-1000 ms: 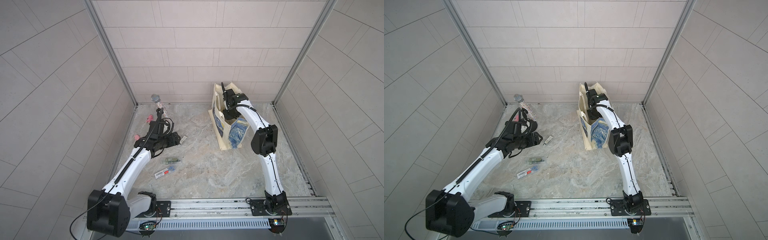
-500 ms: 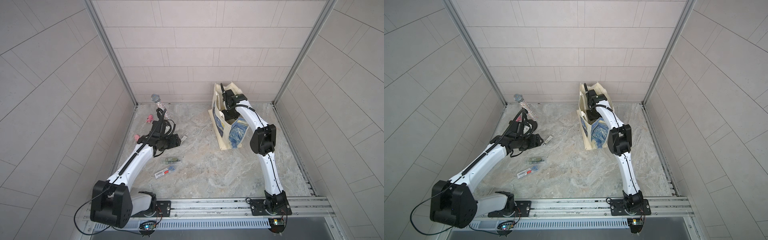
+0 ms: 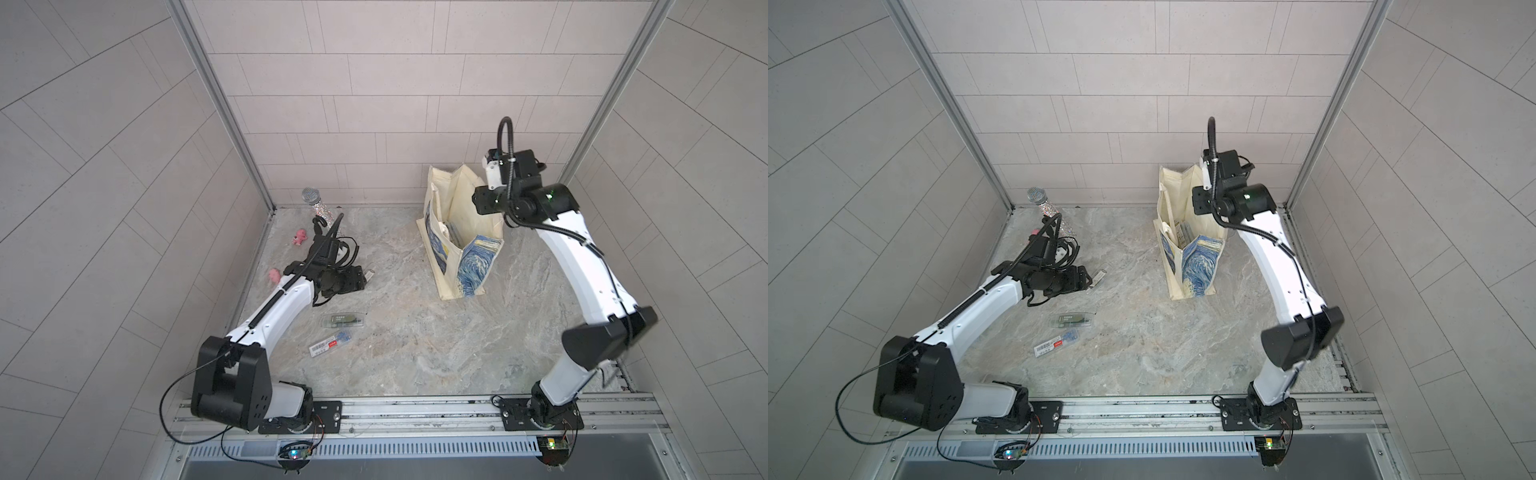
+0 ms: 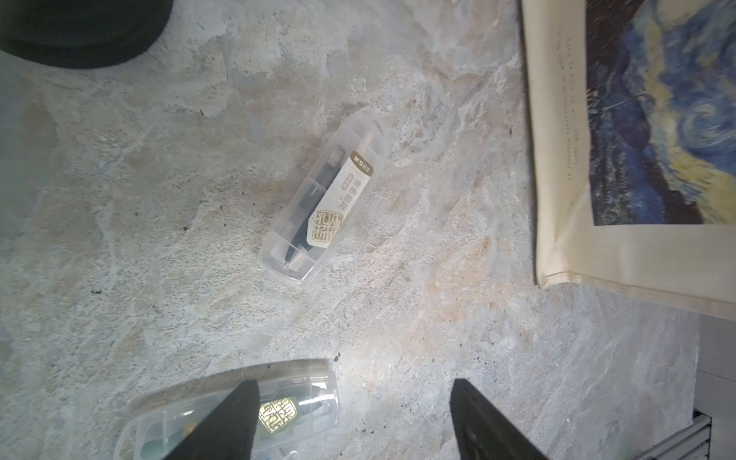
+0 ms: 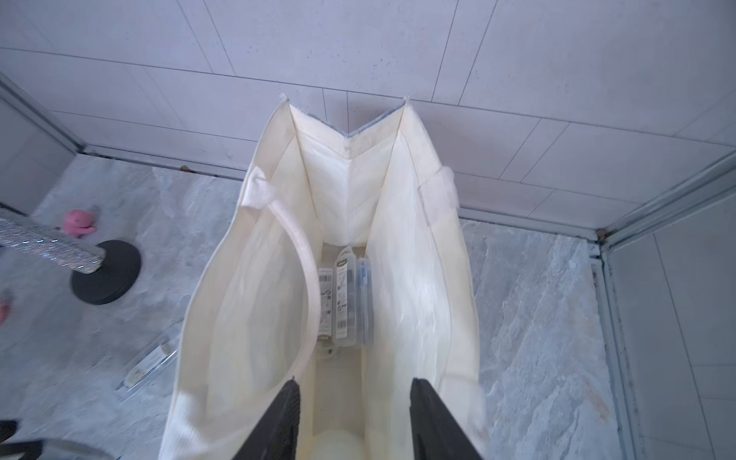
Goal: Put the compass set into the canvas bag
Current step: Place the compass set in the canvas bag, then pick up the compass set at the center of the board.
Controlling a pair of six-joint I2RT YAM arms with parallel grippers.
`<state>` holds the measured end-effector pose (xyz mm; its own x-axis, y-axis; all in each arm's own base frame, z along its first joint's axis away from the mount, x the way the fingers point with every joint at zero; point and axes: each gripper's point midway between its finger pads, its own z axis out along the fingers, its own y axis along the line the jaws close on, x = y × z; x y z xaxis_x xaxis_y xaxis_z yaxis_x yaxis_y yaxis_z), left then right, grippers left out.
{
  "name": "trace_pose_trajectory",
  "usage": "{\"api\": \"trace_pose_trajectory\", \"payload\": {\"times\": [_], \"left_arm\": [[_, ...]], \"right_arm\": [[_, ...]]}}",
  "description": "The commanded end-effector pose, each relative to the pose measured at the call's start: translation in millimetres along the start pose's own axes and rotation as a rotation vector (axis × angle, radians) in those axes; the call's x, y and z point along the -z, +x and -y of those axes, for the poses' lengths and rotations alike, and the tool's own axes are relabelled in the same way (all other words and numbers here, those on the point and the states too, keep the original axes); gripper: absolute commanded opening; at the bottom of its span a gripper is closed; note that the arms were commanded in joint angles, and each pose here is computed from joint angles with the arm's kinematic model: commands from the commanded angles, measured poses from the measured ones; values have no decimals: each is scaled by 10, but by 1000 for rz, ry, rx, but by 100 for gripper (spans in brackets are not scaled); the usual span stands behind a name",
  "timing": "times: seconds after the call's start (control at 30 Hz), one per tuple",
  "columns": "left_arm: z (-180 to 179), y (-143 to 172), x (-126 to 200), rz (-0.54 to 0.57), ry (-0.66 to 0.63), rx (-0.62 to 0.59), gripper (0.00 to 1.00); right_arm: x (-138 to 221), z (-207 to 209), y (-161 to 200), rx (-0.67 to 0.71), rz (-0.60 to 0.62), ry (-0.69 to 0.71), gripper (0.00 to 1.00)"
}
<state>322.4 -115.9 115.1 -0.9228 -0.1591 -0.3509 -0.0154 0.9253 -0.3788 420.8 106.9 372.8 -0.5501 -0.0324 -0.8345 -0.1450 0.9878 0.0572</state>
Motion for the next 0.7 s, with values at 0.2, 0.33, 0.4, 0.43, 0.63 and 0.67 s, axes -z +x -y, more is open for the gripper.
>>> {"api": "trace_pose_trajectory", "payload": {"times": [0.2, 0.33, 0.4, 0.43, 0.63, 0.67], "left_arm": [[-205, -59, -495, -122, -234, -142, 80], [-328, -79, -661, -159, -294, -207, 79], [-347, -51, -719, -189, -321, -244, 79], [-355, -38, -754, -207, -333, -259, 78], [-396, -77, -920, -244, -379, -325, 73], [-404, -93, -935, -248, -384, -336, 72]], "right_arm": [[393, -67, 98, -65, 244, -108, 66], [276, -123, 215, -61, 195, -136, 66], [251, -129, 228, -71, 200, -141, 66], [252, -137, 223, -70, 203, -144, 66], [295, -108, 225, -66, 215, -130, 66], [298, -101, 227, -67, 216, -127, 66]]}}
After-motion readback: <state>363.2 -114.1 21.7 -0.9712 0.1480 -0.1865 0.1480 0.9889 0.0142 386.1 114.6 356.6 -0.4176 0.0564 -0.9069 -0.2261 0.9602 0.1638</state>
